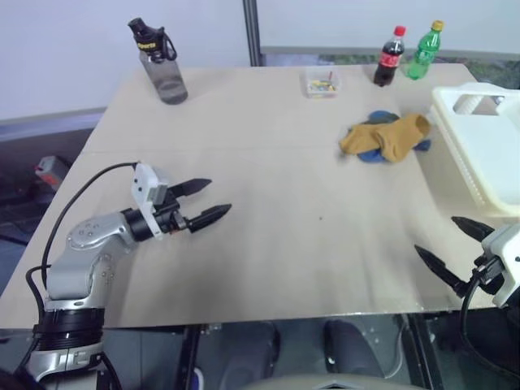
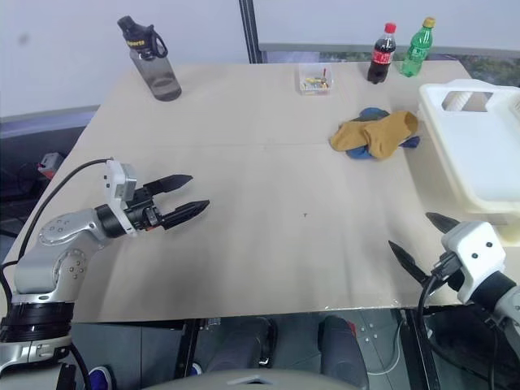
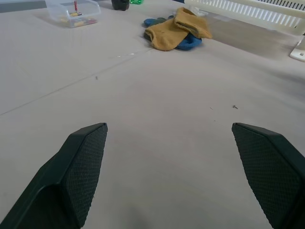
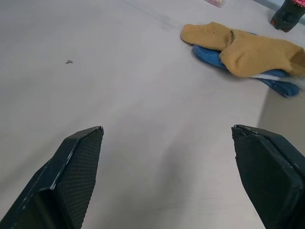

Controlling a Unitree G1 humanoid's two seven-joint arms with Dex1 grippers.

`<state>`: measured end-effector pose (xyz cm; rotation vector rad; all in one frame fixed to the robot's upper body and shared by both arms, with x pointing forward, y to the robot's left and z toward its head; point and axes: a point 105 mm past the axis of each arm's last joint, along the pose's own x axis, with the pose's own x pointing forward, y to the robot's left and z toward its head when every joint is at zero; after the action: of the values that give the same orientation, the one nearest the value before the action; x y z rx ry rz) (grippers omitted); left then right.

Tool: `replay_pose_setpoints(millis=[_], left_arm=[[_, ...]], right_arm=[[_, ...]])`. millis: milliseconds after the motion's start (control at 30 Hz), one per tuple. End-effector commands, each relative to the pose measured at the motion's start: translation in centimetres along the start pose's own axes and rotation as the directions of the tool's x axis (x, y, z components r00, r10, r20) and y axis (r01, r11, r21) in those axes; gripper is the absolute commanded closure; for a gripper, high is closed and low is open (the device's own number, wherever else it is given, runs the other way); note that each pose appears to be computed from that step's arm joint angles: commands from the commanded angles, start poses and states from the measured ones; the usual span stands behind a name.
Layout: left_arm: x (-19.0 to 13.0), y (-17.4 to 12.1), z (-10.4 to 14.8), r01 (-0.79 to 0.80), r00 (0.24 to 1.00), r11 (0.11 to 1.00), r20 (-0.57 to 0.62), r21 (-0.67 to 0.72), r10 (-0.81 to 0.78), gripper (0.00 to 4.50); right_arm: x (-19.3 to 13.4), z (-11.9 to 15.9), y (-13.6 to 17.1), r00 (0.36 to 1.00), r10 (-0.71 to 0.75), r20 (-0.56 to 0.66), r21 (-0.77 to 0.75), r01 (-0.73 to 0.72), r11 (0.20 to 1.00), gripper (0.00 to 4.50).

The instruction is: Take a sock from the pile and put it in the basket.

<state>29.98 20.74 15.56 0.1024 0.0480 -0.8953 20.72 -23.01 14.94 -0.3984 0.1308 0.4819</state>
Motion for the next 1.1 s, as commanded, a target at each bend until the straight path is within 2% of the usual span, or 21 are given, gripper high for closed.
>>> replay_pose_setpoints(millis=[33,200,333,500,600,733,1000,1100], left_arm=[[0.8,-0.6,1.4,0.032,0.999,0.999,0.042,0.036,-0.034,0.02],[2.7,-1.2,1.9,0.060,0.995,0.998,0.077,0.032,-0.062,0.02],[3.8,-2.5,2.9,0.112,0.987,0.993,0.113,0.047,-0.117,0.02],[5.8,-4.0,4.0,0.157,0.974,0.982,0.151,0.100,-0.171,0.00],[6.9,-4.8,4.7,0.171,0.965,0.979,0.181,0.108,-0.188,0.00],[7.8,-5.6,5.3,0.173,0.959,0.976,0.205,0.133,-0.198,0.00],[7.8,-6.2,6.0,0.136,0.955,0.982,0.246,0.133,-0.165,0.00],[7.6,-6.6,6.1,0.125,0.953,0.984,0.262,0.125,-0.154,0.00]], right_arm=[[-0.1,0.9,-0.2,0.999,-0.039,0.027,-0.049,0.040,0.998,0.00],[1.5,1.2,-0.1,0.997,-0.064,0.042,-0.052,0.066,0.996,0.00],[3.7,1.6,-1.2,0.993,-0.094,0.072,-0.032,0.096,0.995,0.00],[9.1,0.7,-3.3,0.993,-0.103,0.055,-0.060,0.107,0.992,1.58],[12.7,0.2,-4.8,0.991,-0.123,0.049,-0.080,0.127,0.989,1.58],[17.4,1.1,-7.5,0.983,-0.171,0.066,-0.112,0.178,0.978,1.58],[20.9,1.8,-9.8,0.976,-0.207,0.074,-0.085,0.213,0.973,1.58],[21.4,1.5,-9.8,0.979,-0.194,0.065,-0.073,0.199,0.977,2.55]])
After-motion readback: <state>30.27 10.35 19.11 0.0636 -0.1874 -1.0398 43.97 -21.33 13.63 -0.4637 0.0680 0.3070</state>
